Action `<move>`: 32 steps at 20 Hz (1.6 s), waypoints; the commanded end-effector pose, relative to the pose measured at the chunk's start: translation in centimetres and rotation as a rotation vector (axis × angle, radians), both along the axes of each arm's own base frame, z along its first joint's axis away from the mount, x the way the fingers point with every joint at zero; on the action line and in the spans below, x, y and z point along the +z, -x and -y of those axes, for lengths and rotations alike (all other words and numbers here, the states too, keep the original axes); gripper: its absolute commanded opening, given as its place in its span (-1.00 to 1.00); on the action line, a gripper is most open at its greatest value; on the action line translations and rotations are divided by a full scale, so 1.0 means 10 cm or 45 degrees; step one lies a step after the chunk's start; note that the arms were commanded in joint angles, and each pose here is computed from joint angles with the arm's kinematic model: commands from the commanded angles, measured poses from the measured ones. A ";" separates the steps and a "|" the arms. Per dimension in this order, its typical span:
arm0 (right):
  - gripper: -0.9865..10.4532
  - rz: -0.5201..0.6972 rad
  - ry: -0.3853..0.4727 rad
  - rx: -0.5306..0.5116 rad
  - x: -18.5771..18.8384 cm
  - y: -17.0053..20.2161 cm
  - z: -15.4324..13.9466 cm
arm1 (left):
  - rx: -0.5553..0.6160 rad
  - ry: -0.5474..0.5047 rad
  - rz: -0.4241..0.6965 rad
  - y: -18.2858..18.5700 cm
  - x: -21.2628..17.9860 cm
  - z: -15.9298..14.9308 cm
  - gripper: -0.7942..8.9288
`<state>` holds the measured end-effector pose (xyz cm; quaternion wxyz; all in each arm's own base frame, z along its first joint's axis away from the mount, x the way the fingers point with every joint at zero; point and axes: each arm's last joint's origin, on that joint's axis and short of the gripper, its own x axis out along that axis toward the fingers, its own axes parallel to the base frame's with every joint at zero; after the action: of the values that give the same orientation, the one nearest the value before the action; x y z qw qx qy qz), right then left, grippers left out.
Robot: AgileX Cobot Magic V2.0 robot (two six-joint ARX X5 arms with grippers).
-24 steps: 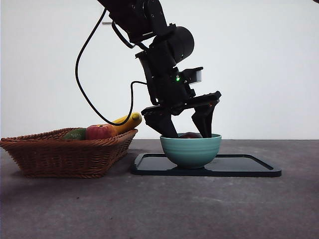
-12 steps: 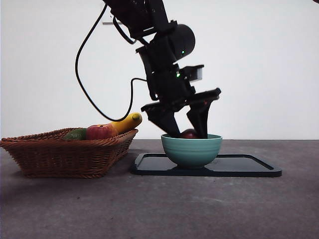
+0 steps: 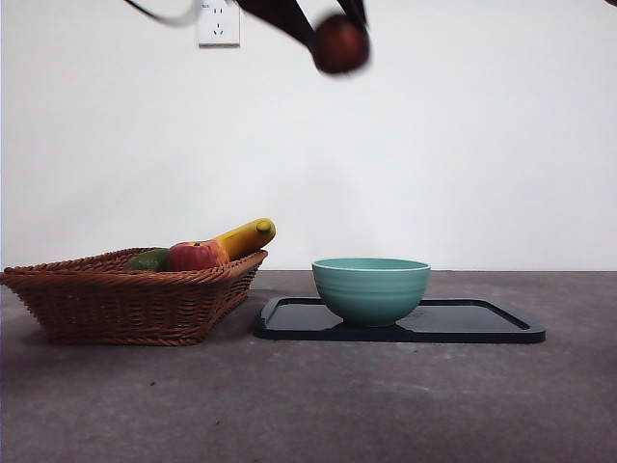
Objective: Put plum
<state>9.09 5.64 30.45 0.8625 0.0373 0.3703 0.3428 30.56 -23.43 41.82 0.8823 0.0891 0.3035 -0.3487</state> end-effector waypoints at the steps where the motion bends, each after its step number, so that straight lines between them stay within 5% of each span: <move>1: -0.46 0.016 -0.002 0.013 0.03 0.00 -0.01 | 0.025 0.043 0.071 0.21 0.34 -0.25 -0.33; 6: -0.46 0.025 0.005 0.022 0.03 0.00 -0.01 | 0.107 0.024 0.101 0.65 0.70 -0.85 -0.33; 11: -0.46 0.033 0.005 0.025 0.03 0.00 -0.01 | 0.203 -0.006 0.069 0.87 0.64 -1.21 -0.33; 24: -0.46 0.031 0.004 0.025 0.03 0.00 -0.01 | 0.398 -0.033 0.019 0.51 -1.17 -1.47 -0.33; 32: -0.46 0.028 0.002 0.022 0.03 0.00 -0.01 | 0.389 -0.129 -0.067 0.02 -1.85 -1.39 -0.33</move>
<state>9.10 5.64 30.46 0.8628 0.0336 0.3684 0.3445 29.97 -9.40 23.41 0.9101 0.0683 0.3593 -0.1949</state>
